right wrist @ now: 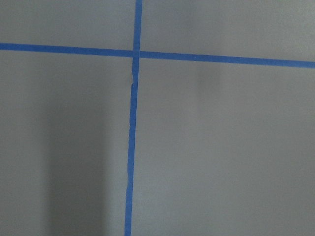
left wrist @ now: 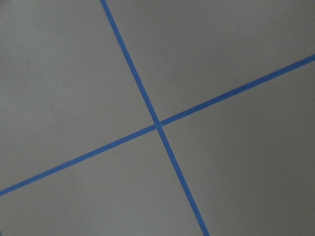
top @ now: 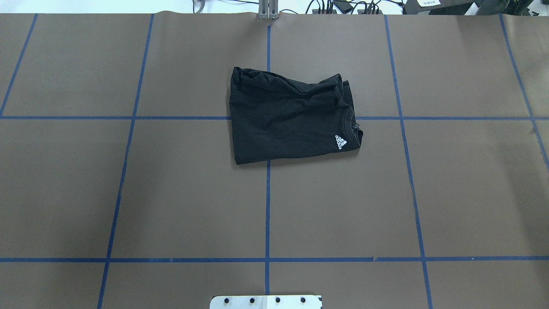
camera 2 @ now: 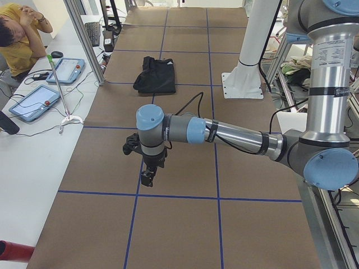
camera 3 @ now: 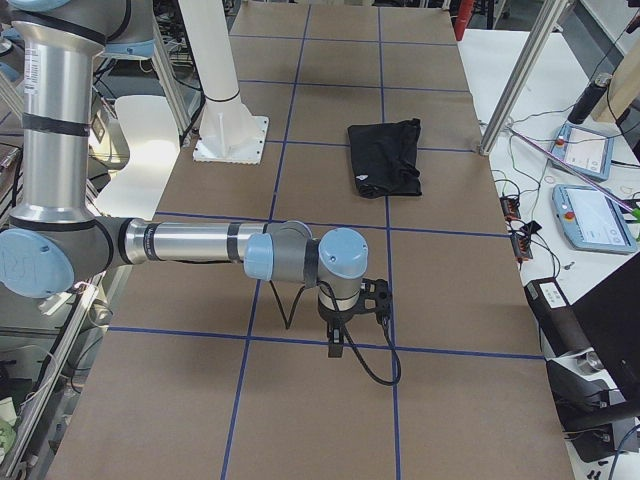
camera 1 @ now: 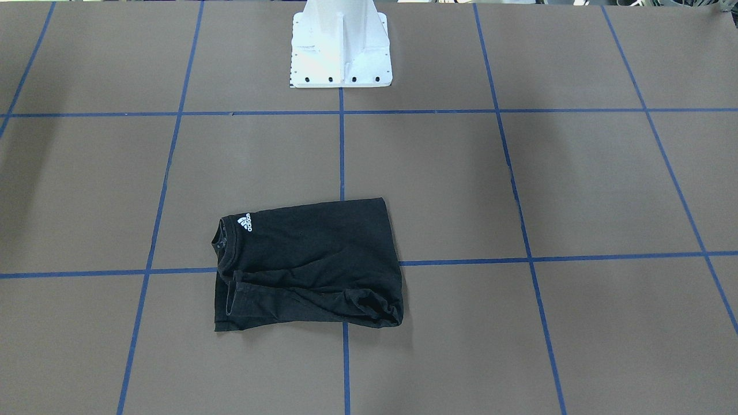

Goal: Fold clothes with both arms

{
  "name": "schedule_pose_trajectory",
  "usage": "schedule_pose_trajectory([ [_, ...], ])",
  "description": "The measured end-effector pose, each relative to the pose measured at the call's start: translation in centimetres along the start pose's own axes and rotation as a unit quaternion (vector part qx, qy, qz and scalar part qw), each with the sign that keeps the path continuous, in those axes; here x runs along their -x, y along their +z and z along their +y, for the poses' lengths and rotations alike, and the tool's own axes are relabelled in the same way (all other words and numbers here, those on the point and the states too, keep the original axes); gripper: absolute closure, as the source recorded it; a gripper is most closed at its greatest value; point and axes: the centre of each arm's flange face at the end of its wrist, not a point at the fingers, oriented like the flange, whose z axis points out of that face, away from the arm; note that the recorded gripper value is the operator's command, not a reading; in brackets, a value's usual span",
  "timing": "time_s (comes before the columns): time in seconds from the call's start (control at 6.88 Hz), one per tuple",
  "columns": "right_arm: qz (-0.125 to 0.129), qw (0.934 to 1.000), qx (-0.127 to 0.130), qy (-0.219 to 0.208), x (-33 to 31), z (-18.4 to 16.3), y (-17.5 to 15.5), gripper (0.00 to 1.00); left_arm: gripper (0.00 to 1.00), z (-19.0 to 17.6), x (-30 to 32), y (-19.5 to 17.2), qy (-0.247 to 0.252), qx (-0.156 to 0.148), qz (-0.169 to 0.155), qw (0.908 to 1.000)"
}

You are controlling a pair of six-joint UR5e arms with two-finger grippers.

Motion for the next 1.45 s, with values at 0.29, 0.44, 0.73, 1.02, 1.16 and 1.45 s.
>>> schedule_pose_trajectory([
  [0.29, 0.024, 0.9997, 0.007, 0.004, -0.4, 0.2, -0.2, 0.0, 0.0, 6.8, 3.7, 0.8, -0.041, 0.001, 0.018, 0.999],
  [0.44, 0.032, 0.9995, 0.007, 0.004, -0.5, 0.2, -0.2, 0.0, 0.0, 9.7, 5.2, -0.2, -0.052, -0.012, 0.015, 0.9985],
  [0.73, 0.032, 0.9995, 0.007, 0.004, -0.5, 0.4, -0.2, 0.0, 0.0, 11.3, 6.3, -1.6, -0.059, -0.023, -0.002, 0.998],
  [1.02, 0.031, 0.9995, 0.007, 0.004, -0.5, 0.5, -0.2, 0.0, 0.0, 10.0, 5.3, -0.7, -0.082, -0.013, -0.003, 0.9966],
  [1.16, 0.031, 0.9995, 0.007, 0.004, -0.5, 0.6, -0.1, 0.0, 0.0, 8.4, 3.7, 0.6, -0.104, 0.0, 0.001, 0.9946],
  [1.45, 0.031, 0.9995, 0.007, 0.004, -0.6, 0.6, -0.1, 0.0, 0.0, 6.3, 1.7, 1.8, -0.12, -0.002, 0.003, 0.9928],
])
